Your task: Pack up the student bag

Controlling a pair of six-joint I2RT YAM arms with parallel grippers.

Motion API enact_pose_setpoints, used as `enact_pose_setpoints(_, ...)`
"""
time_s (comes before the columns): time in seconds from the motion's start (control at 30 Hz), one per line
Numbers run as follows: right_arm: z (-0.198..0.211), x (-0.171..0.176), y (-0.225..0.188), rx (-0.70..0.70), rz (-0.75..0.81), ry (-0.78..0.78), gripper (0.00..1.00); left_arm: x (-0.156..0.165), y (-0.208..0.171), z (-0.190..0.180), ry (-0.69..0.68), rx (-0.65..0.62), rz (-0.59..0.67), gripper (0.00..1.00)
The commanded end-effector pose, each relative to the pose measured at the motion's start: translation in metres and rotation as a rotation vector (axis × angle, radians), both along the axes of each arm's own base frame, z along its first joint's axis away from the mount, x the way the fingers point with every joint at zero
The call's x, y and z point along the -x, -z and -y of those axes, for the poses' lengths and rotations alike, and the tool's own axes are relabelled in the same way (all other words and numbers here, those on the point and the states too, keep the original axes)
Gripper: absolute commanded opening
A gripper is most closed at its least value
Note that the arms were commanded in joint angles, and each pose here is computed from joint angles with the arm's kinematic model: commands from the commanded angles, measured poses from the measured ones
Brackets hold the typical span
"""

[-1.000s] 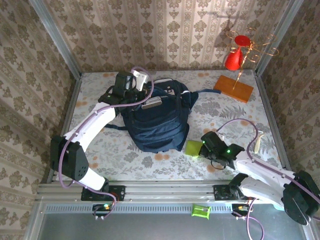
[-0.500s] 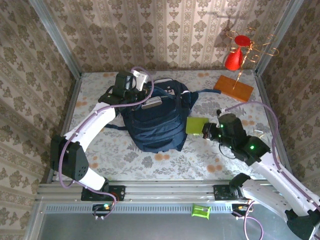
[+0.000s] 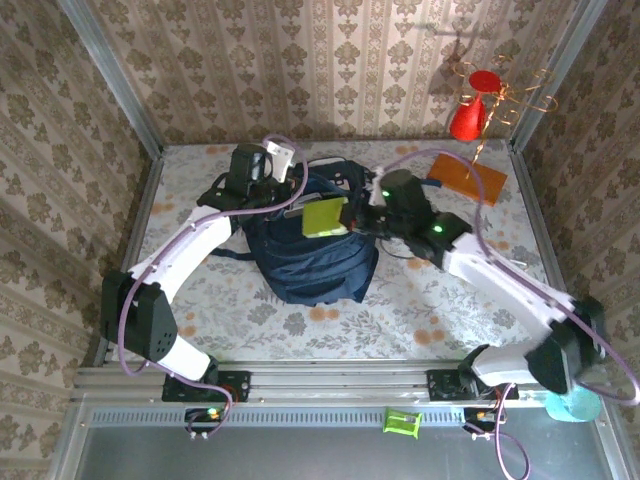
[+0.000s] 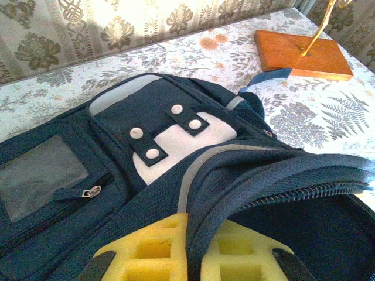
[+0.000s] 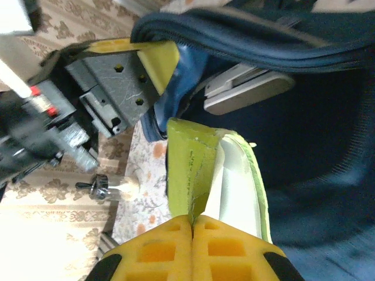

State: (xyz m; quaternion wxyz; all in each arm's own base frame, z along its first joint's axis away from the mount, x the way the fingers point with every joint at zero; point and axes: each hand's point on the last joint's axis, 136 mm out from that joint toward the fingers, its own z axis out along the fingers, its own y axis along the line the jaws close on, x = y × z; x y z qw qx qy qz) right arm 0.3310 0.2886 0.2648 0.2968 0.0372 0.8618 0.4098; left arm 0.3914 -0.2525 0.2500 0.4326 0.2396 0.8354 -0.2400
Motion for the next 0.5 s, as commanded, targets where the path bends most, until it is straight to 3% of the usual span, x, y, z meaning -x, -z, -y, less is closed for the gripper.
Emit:
enact_pose_setpoints(0.0, -0.029, -0.026, -0.008, -0.098, -0.017, 0.004, 0.00, -0.003, -0.057, 0.002, 0.008, 0.125, 0.136, 0.00)
enact_pose_setpoints(0.17, -0.023, -0.071, 0.031, -0.055, -0.056, 0.139, 0.00, 0.003, -0.070, 0.001, 0.016, 0.145, 0.162, 0.00)
enact_pose_setpoints(0.47, -0.020, -0.103, 0.031, 0.032, 0.105, 0.156, 0.01, 0.008, -0.073, 0.003, 0.034, 0.165, 0.159, 0.00)
